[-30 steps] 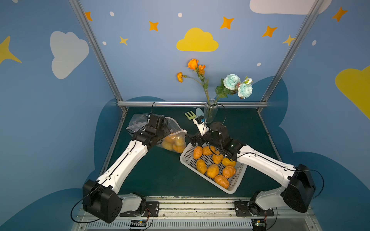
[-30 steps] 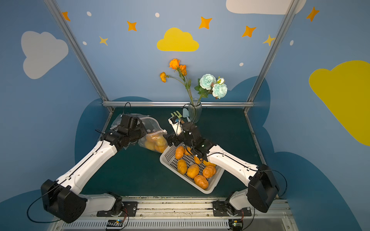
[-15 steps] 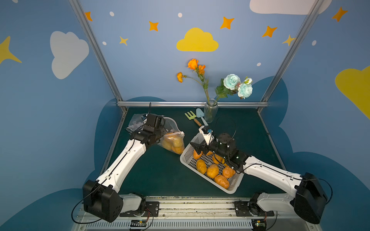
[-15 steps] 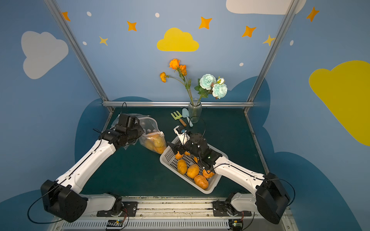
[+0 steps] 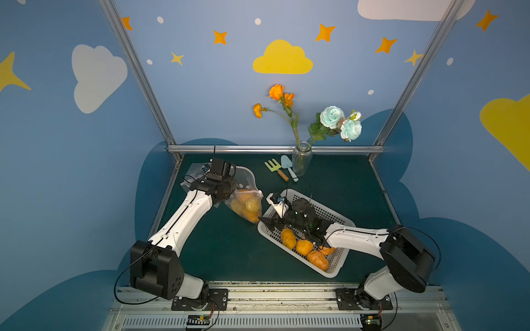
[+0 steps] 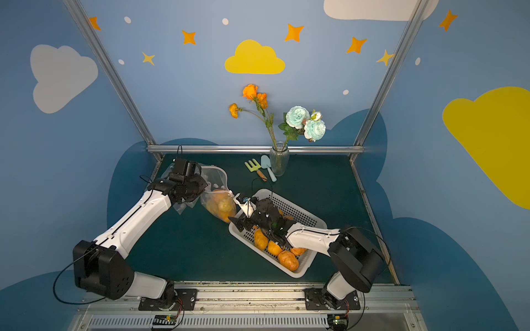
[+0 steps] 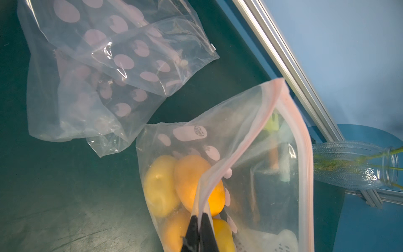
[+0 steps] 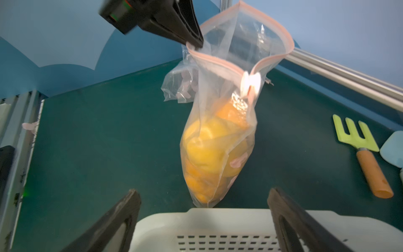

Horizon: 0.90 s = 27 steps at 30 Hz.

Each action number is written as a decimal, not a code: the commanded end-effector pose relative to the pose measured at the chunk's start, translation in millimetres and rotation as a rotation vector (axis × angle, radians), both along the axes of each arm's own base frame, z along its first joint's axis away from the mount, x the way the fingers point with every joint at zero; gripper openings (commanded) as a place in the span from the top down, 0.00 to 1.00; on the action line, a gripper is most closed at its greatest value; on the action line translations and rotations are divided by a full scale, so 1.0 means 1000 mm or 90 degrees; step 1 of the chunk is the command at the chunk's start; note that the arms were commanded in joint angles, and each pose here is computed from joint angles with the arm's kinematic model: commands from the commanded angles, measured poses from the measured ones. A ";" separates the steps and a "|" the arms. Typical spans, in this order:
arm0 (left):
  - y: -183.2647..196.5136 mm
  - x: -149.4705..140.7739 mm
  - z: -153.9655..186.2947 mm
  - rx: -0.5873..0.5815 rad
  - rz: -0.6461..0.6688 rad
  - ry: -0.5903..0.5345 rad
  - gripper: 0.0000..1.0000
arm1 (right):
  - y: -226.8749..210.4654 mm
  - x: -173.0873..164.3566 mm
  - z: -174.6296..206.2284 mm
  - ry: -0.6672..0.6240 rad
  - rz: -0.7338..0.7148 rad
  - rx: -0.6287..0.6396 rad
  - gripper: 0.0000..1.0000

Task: Put the potatoes into a zipper bag and zip it
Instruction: Zip the zipper on the zipper food storage bag.

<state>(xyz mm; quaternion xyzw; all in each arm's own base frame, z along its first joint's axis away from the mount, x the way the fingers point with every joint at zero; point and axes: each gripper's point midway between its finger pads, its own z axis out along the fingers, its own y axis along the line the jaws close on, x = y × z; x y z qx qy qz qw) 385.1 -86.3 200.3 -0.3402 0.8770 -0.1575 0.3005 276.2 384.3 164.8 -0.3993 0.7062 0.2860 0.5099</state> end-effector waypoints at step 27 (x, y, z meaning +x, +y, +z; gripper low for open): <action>0.001 -0.009 0.016 -0.019 -0.007 -0.036 0.97 | 0.023 0.013 0.047 -0.148 0.128 0.203 0.33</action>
